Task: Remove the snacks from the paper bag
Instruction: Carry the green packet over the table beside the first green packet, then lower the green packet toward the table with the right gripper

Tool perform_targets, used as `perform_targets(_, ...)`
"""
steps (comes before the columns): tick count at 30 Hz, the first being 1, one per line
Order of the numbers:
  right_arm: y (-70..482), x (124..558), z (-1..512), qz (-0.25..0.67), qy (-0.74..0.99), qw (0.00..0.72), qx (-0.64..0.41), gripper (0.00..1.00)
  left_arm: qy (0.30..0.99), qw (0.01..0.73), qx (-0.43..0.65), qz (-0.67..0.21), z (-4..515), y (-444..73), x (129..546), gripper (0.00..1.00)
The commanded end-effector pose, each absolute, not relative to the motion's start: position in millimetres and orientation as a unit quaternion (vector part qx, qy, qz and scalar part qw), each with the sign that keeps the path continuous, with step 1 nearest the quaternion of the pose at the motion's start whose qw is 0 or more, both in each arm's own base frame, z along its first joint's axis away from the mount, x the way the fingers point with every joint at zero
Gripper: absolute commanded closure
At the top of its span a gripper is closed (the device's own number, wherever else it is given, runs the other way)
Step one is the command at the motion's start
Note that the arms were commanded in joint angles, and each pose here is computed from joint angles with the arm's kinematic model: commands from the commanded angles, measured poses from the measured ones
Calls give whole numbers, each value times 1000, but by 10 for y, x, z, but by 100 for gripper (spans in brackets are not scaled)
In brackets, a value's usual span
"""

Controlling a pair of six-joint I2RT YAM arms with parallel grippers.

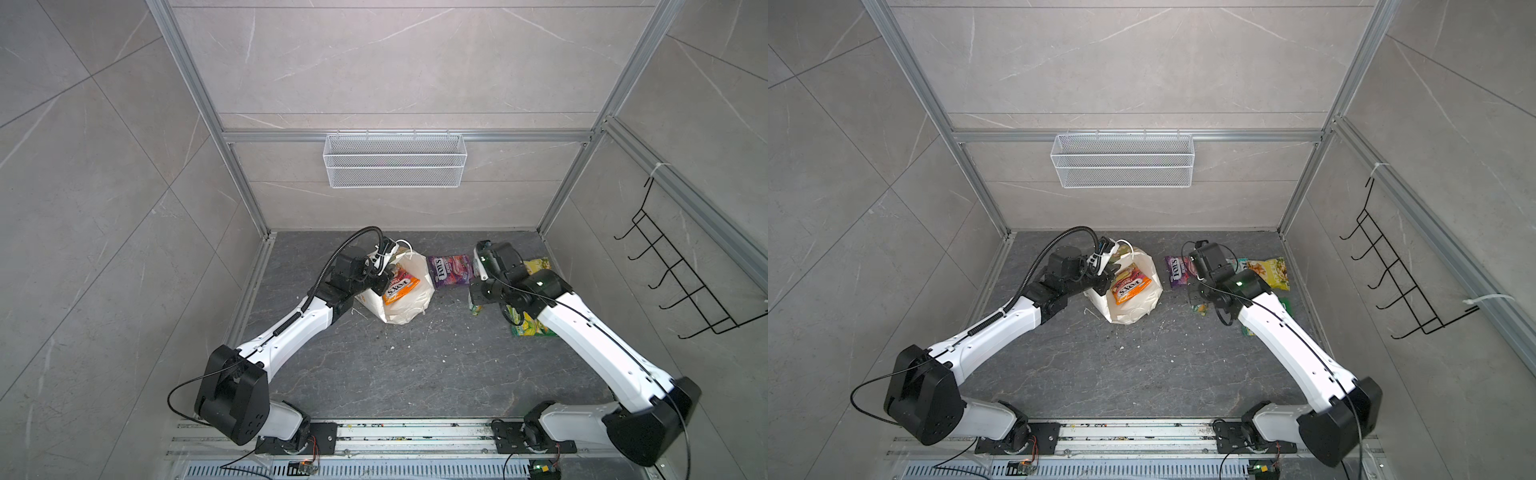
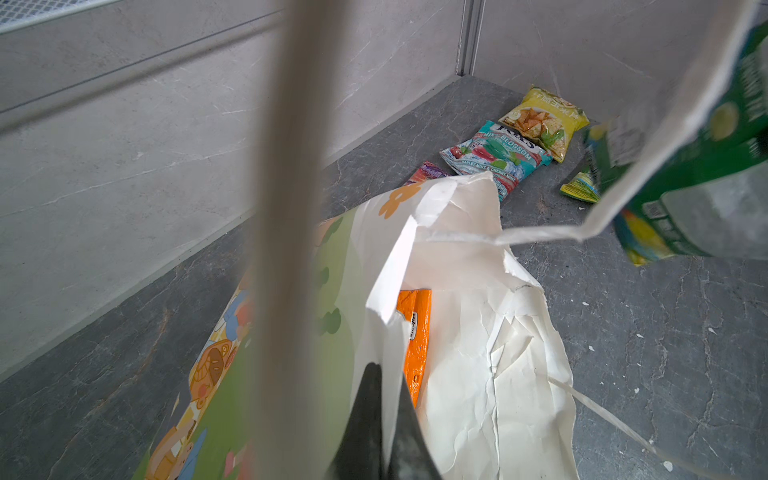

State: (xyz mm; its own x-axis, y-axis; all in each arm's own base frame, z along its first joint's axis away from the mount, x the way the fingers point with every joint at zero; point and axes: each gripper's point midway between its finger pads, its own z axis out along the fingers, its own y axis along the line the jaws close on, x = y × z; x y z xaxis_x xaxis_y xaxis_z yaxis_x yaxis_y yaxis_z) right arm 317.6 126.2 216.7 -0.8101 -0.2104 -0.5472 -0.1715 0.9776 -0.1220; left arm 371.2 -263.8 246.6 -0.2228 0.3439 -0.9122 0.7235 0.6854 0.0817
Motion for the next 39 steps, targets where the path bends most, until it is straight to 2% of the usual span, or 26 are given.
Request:
perform_targets(1,1043,3136,1952,-118,956,235,-127,100,737,550,341,-196,2765,-2653,3716,100)
perform_targets(8,836,3323,1540,-249,945,139,-160,100,737,550,343,-191,2764,-2628,3691,100)
perform_targets(20,874,3439,1148,-280,945,79,-150,100,736,551,344,-190,2757,-2618,3684,100)
perform_targets(29,631,3494,1520,-329,929,111,-129,100,735,551,346,-191,2766,-2643,3710,100)
perform_targets(34,346,3499,1847,-401,901,123,-112,100,734,552,347,-192,2774,-2645,3704,100)
perform_targets(39,302,3535,1837,-419,894,115,-107,100,733,554,346,-190,2777,-2627,3685,100)
